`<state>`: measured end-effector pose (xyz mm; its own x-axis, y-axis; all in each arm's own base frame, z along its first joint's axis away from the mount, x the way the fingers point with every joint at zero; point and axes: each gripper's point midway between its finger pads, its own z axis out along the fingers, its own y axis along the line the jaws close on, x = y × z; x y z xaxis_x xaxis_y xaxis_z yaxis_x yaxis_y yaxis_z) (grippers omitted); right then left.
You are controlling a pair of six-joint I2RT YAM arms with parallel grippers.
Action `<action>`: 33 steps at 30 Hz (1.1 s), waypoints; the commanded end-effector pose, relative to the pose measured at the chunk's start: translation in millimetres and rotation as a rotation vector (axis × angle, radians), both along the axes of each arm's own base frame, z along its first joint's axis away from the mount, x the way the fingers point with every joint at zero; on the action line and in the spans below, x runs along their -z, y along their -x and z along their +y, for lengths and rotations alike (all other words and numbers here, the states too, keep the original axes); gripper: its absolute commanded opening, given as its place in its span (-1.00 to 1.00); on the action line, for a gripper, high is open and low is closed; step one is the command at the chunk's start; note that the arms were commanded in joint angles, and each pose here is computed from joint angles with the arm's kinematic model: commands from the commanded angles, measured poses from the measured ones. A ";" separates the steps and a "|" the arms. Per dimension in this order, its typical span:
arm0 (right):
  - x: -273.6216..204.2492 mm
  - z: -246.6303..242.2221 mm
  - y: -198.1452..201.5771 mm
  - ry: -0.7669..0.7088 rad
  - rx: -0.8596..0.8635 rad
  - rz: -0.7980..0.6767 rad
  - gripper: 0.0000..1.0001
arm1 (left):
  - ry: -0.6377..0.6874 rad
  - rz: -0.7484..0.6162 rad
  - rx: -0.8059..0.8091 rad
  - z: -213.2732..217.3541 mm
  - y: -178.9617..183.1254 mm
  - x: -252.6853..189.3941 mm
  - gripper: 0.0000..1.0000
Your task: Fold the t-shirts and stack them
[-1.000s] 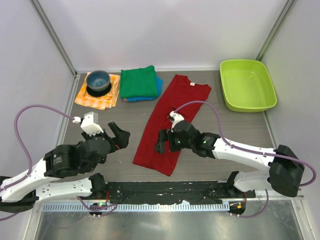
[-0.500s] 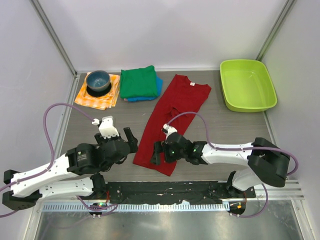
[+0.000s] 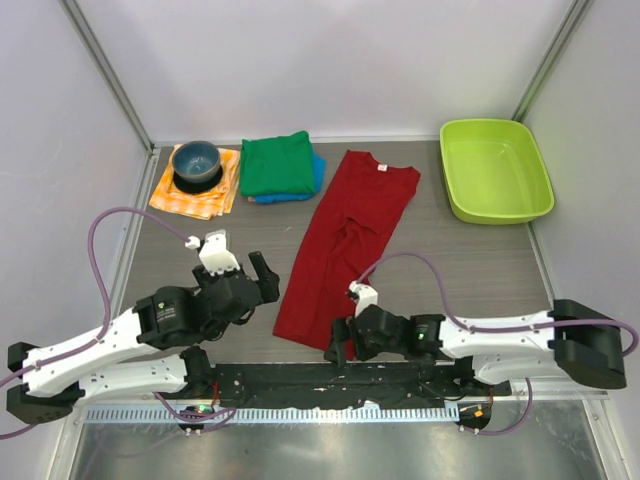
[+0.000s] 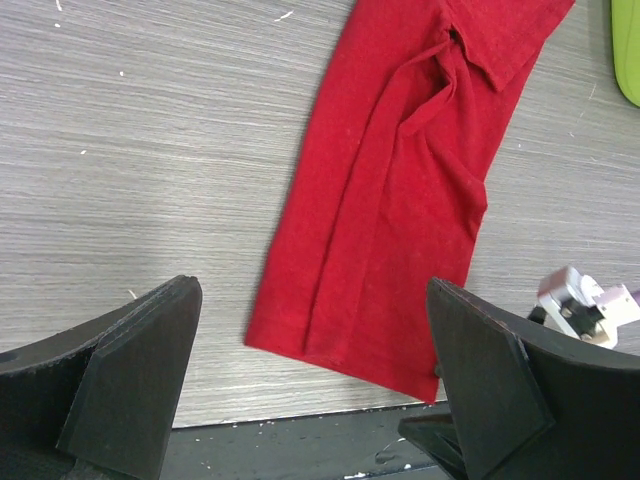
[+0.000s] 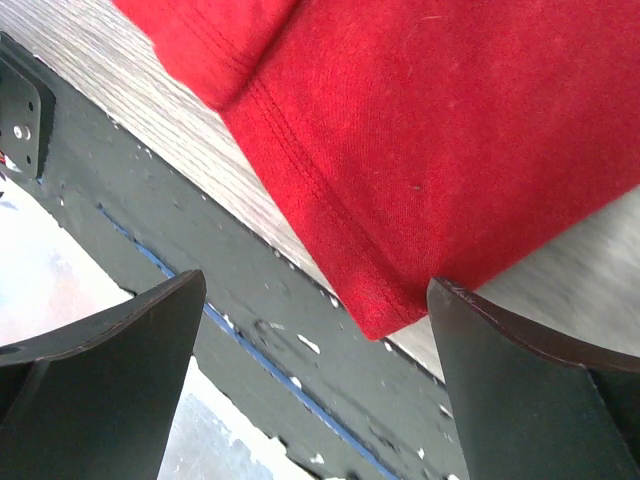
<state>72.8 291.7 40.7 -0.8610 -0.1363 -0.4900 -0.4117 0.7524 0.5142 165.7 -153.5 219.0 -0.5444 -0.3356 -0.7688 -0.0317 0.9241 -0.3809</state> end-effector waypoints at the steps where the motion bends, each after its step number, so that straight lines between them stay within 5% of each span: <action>1: 37.9 -64.5 17.7 0.182 0.115 0.056 0.99 | 0.032 -0.027 -0.007 -8.2 -7.2 -7.9 1.00; 9: 7.6 -79.0 13.6 0.172 0.174 -0.011 0.99 | 0.028 -0.010 0.024 -23.1 -10.4 -6.8 0.99; 17: -159.7 -31.9 -107.6 0.129 0.359 -0.579 0.99 | 0.013 0.032 0.062 -43.2 -12.0 10.6 0.99; 22: -157.8 -13.1 -207.7 0.148 0.430 -0.537 0.99 | -0.005 0.056 0.087 -55.6 -14.4 18.2 0.99; 26: -145.3 -52.6 -300.6 0.160 0.632 -0.477 0.99 | -0.001 0.059 0.092 -59.9 -16.8 20.1 0.99; 33: -90.3 -72.7 -378.4 0.248 0.689 -0.371 0.99 | -0.025 0.086 0.095 -55.8 -25.7 30.4 0.99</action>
